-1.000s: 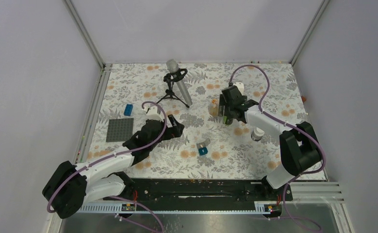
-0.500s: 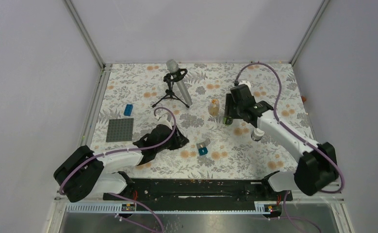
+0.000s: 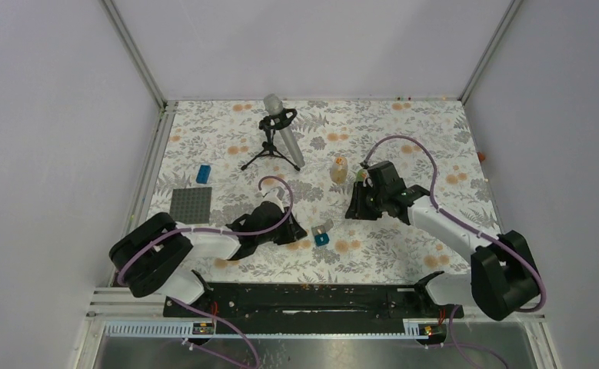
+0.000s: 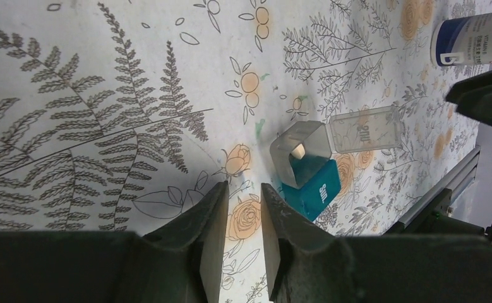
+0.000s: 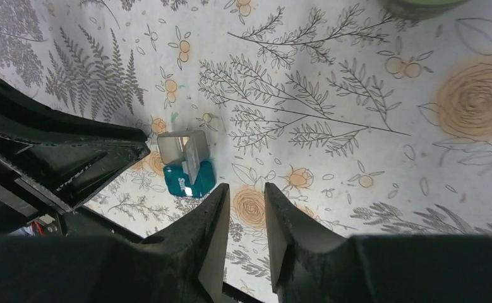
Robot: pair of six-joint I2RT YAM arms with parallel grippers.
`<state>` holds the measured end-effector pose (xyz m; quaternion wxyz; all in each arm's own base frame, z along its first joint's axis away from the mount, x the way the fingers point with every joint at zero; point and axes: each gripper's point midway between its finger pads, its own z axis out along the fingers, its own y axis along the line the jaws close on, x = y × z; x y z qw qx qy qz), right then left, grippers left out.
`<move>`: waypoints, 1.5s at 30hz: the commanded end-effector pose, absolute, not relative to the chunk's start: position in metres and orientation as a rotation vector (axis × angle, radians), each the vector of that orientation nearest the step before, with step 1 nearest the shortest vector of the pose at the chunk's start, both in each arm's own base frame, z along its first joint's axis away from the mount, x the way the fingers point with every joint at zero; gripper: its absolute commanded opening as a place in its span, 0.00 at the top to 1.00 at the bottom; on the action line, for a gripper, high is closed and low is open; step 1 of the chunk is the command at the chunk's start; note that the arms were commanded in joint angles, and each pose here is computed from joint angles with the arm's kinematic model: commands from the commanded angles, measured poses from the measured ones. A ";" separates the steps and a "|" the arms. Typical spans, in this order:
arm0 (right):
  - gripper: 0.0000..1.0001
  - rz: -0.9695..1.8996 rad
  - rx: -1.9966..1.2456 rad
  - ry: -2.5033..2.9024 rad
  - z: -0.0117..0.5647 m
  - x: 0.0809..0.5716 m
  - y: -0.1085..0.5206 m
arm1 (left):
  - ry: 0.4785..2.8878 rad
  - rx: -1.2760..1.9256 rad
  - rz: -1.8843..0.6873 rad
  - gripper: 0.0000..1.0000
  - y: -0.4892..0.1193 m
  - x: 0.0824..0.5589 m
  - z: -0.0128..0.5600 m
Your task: Sort the pills into containers
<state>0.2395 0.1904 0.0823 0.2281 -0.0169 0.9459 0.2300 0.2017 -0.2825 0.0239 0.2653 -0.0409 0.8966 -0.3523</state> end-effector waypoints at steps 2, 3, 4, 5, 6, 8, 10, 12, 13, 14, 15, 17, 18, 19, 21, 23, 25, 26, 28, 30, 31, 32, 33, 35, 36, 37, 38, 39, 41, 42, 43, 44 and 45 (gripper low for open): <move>0.68 0.771 -0.039 2.604 0.077 0.245 0.215 | 2.367 -0.099 -1.005 0.75 -0.300 0.212 0.037; 0.69 0.760 -0.037 2.613 0.073 0.246 0.215 | 2.373 -0.088 -0.999 0.76 -0.301 0.212 0.035; 0.69 0.751 -0.033 2.622 0.069 0.247 0.215 | 2.376 -0.082 -0.995 0.77 -0.303 0.212 0.035; 0.69 0.755 -0.032 2.626 0.066 0.249 0.217 | 2.382 -0.071 -0.990 0.77 -0.305 0.212 0.034; 0.69 0.767 -0.034 2.629 0.063 0.249 0.220 | 2.387 -0.060 -0.989 0.77 -0.307 0.212 0.033; 0.69 0.795 -0.040 2.631 0.060 0.249 0.225 | 2.398 -0.046 -0.980 0.79 -0.311 0.211 0.031; 0.69 0.835 -0.056 2.621 0.060 0.247 0.232 | 2.404 -0.039 -0.966 0.82 -0.312 0.211 0.029; 0.69 0.873 -0.068 2.616 0.059 0.246 0.239 | 2.412 -0.033 -0.946 0.85 -0.313 0.211 0.026; 0.69 0.881 -0.074 2.620 0.058 0.246 0.241 | 2.414 -0.031 -0.937 0.86 -0.313 0.212 0.025; 0.69 0.887 -0.079 2.625 0.057 0.245 0.243 | 2.417 -0.025 -0.930 0.86 -0.313 0.212 0.024; 0.69 0.895 -0.087 2.627 0.057 0.244 0.245 | 2.419 -0.022 -0.926 0.87 -0.314 0.212 0.024; 0.70 0.907 -0.097 2.625 0.056 0.242 0.248 | 2.417 -0.016 -0.927 0.88 -0.316 0.213 0.025; 0.70 0.910 -0.104 2.625 0.056 0.241 0.250 | 2.417 -0.014 -0.929 0.88 -0.316 0.213 0.025; 0.70 0.910 -0.108 2.627 0.057 0.240 0.251 | 2.413 -0.014 -0.931 0.89 -0.317 0.213 0.027; 0.70 0.911 -0.117 2.632 0.056 0.238 0.252 | 2.412 -0.012 -0.933 0.89 -0.318 0.214 0.028; 0.71 0.916 -0.119 2.635 0.057 0.236 0.253 | 2.412 -0.012 -0.934 0.89 -0.319 0.214 0.028; 0.73 0.921 -0.117 2.636 0.057 0.234 0.254 | 2.411 -0.009 -0.936 0.89 -0.320 0.213 0.029; 0.73 0.923 -0.116 2.639 0.056 0.233 0.255 | 2.410 -0.008 -0.938 0.89 -0.320 0.213 0.029; 0.74 0.914 -0.114 2.652 0.055 0.232 0.256 | 2.409 -0.008 -0.938 0.89 -0.321 0.214 0.030; 0.73 0.882 -0.108 2.668 0.051 0.231 0.254 | 2.408 -0.007 -0.941 0.89 -0.322 0.214 0.031; 0.73 0.859 -0.103 2.678 0.048 0.231 0.252 | 2.406 -0.008 -0.942 0.89 -0.322 0.214 0.031; 0.73 0.836 -0.093 2.688 0.045 0.231 0.250 | 2.405 -0.008 -0.941 0.89 -0.322 0.215 0.032; 0.73 0.814 -0.082 2.695 0.043 0.232 0.247 | 2.405 -0.007 -0.941 0.89 -0.322 0.214 0.032; 0.72 0.765 -0.052 2.706 0.039 0.233 0.242 | 2.405 -0.006 -0.943 0.89 -0.322 0.214 0.033; 0.72 0.744 -0.041 2.706 0.039 0.234 0.239 | 2.394 -0.021 -0.923 0.89 -0.319 0.217 0.033; 0.72 0.718 -0.024 2.702 0.041 0.236 0.236 | 2.391 -0.023 -0.917 0.90 -0.318 0.217 0.033; 0.71 0.690 -0.005 2.689 0.044 0.238 0.232 | 2.390 -0.024 -0.912 0.90 -0.317 0.217 0.033; 0.71 0.670 0.013 2.673 0.047 0.242 0.230 | 2.386 -0.026 -0.911 0.90 -0.316 0.218 0.034; 0.70 0.647 0.037 2.638 0.057 0.247 0.226 | 2.385 -0.027 -0.903 0.90 -0.314 0.217 0.034; 0.69 0.634 0.045 2.628 0.062 0.249 0.224 | 2.383 -0.028 -0.903 0.90 -0.314 0.217 0.035; 0.69 0.617 0.051 2.618 0.067 0.251 0.222 | 2.383 -0.028 -0.901 0.90 -0.313 0.217 0.035; 0.67 0.605 0.058 2.610 0.071 0.252 0.220 | 2.383 -0.028 -0.901 0.90 -0.313 0.217 0.035; 0.64 0.601 0.059 2.605 0.075 0.252 0.220 | 2.383 -0.027 -0.901 0.90 -0.313 0.217 0.035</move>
